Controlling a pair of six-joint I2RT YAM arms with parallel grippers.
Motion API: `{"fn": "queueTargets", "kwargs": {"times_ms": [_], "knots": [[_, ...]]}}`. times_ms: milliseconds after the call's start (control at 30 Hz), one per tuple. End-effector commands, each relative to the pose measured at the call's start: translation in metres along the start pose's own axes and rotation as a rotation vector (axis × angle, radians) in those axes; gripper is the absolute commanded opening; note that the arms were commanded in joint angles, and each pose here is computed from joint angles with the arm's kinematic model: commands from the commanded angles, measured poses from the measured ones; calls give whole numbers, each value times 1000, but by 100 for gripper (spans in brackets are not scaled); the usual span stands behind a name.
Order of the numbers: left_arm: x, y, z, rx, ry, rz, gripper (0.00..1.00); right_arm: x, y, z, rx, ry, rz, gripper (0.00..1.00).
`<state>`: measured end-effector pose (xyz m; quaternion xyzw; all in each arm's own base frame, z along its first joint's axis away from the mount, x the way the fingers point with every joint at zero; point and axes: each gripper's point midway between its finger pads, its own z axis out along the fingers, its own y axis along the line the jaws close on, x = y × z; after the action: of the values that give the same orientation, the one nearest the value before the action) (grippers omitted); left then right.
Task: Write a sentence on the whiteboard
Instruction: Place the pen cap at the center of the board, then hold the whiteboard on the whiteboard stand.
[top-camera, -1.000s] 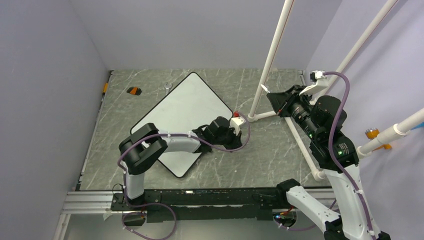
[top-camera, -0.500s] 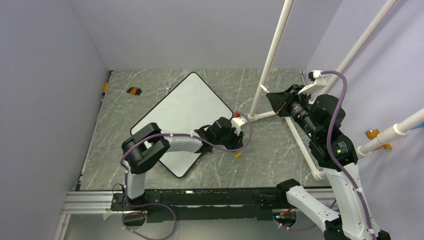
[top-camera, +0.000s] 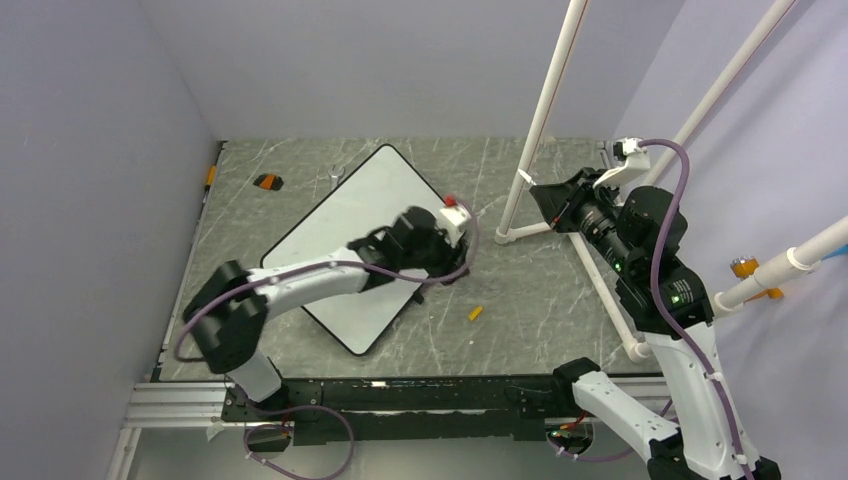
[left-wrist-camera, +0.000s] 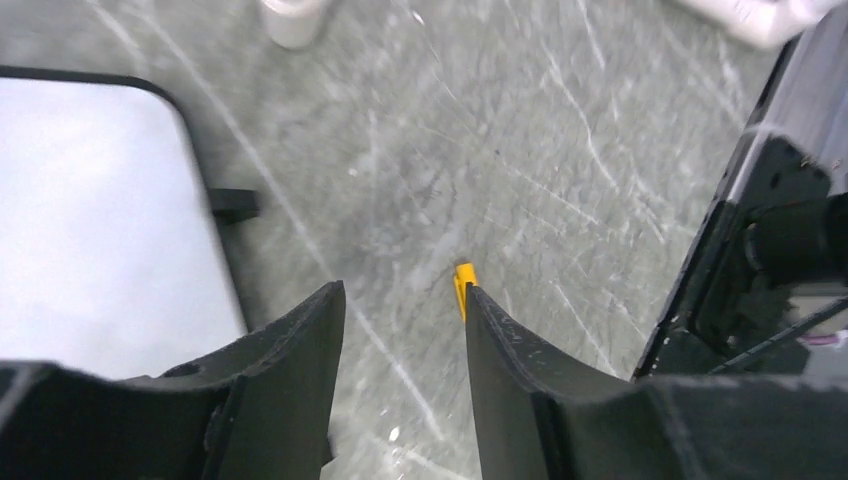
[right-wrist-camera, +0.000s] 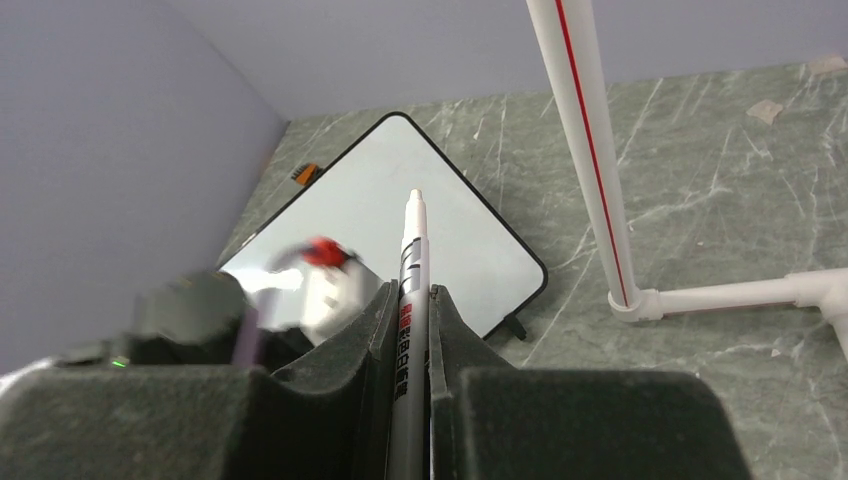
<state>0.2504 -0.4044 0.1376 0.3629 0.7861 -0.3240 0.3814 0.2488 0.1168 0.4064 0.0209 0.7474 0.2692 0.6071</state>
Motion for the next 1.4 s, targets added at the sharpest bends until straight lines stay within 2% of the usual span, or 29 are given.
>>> {"fn": "queueTargets", "kwargs": {"times_ms": [0, 33, 100, 133, 233, 400, 600, 800, 900, 1133, 1367], "knots": [[-33, 22, -63, 24, -39, -3, 55, -12, 11, -1, -43, -19, -18, 0], [-38, 30, -77, 14, -48, -10, 58, -11, 11, 0, -48, -16, -17, 0], [-45, 40, -104, 25, -63, -26, 95, -10, 13, 1, -58, -10, -15, 0], [-50, 49, -119, 9, -80, -35, 99, -9, 13, 2, -61, -6, -14, 0], [-57, 78, -161, -62, -115, -59, 99, -7, 15, 4, -73, 2, -12, 0], [-49, 125, -208, -194, -112, -111, 99, -4, 19, 8, -94, 19, -10, 0], [-34, 166, -242, -199, -154, -264, 93, 0, 23, 11, -118, 45, -6, 0], [-31, 191, -259, -161, -192, -338, 89, 5, 22, 12, -122, 61, -8, 0], [-27, 202, -259, -147, -169, -356, 83, 7, 24, 15, -134, 73, -7, 0], [-27, 227, -273, -164, -240, -422, 77, 11, 26, 17, -149, 87, -6, 0], [-13, 237, -267, -145, -215, -467, 73, 13, 28, 21, -164, 101, -6, 0]]}}
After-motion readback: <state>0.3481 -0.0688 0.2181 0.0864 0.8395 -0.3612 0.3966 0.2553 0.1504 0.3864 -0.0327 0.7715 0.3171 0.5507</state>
